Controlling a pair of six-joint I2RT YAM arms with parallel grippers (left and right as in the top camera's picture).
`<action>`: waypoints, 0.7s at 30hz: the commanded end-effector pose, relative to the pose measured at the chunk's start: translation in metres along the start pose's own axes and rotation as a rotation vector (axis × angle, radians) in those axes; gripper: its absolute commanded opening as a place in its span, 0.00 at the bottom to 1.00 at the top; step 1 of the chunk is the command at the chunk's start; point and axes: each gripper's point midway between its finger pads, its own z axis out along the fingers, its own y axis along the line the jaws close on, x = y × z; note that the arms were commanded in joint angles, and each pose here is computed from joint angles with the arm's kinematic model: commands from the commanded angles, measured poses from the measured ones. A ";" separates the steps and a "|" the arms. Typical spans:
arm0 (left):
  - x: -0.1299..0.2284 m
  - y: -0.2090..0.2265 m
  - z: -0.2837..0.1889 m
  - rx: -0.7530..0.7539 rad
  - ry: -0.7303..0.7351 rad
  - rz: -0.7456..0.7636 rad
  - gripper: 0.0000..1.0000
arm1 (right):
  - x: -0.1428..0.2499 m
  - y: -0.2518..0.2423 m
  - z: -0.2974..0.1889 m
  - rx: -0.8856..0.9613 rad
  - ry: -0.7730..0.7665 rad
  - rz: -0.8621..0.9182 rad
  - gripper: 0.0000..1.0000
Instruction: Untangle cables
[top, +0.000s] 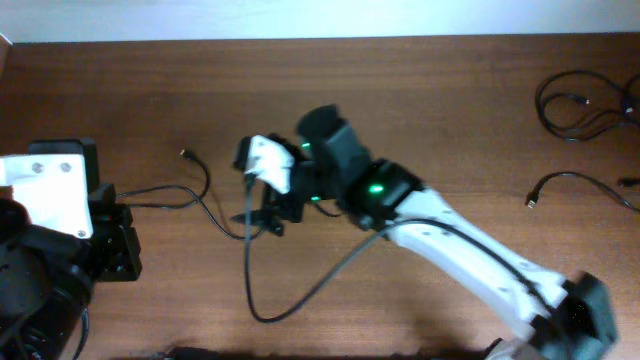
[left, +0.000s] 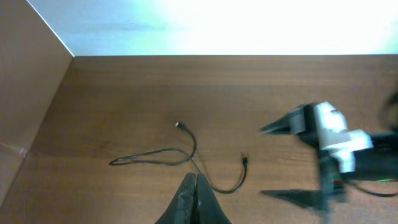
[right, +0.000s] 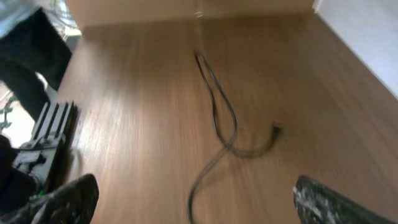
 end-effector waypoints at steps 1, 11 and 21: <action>-0.002 0.002 0.001 -0.014 -0.006 -0.012 0.00 | 0.019 0.030 0.063 -0.163 -0.031 -0.049 0.99; -0.005 0.001 0.001 -0.006 -0.019 -0.015 0.00 | 0.165 0.054 0.162 -0.276 0.250 0.169 0.96; 0.000 -0.003 0.001 0.020 0.004 -0.011 0.00 | 0.225 0.030 0.164 -0.221 0.362 0.235 0.04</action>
